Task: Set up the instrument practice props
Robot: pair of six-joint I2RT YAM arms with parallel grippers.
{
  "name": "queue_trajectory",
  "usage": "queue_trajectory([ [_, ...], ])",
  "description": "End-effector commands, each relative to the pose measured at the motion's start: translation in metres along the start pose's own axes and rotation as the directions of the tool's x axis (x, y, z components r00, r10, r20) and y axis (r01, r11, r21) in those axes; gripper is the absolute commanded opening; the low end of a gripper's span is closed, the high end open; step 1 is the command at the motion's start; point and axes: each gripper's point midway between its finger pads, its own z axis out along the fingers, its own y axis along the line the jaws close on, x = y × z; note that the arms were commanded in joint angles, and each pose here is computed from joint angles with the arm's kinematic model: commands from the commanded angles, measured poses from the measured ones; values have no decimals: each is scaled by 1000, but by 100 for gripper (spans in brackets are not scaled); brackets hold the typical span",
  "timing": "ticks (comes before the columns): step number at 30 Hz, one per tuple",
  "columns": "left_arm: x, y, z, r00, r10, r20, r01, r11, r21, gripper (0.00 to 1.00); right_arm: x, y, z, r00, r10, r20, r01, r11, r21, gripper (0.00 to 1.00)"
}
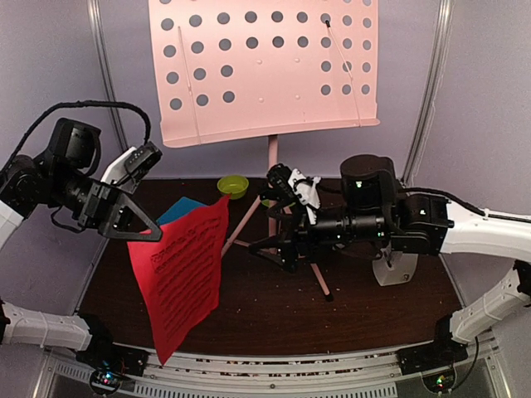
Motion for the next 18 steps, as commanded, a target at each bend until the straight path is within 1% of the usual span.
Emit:
queue_trajectory([
  [1,-18,-17,5,998,68,-3,-68,997,31,0,2,-7,-16,995,-82,-53,85,995,60,97],
  [3,-22,-11,12,997,71,-36,-71,997,9,0,8,-10,-25,993,-88,-77,95,992,82,97],
  [5,-22,-2,18,993,77,-88,-82,995,-58,0,8,-12,-35,993,-88,-85,96,990,99,98],
  [9,-31,17,31,978,128,-164,-159,967,-199,0,4,-13,-55,992,-87,-93,98,987,127,98],
  [10,-33,18,34,972,149,-182,-187,958,-215,0,2,-13,-60,992,-88,-88,99,986,132,98],
  [14,-33,23,47,947,217,-236,-271,936,-227,0,3,-8,-71,991,-87,-99,99,988,119,98],
  [18,-38,22,48,931,281,-232,-333,916,-224,0,8,-2,-75,986,-110,-128,122,988,92,98],
])
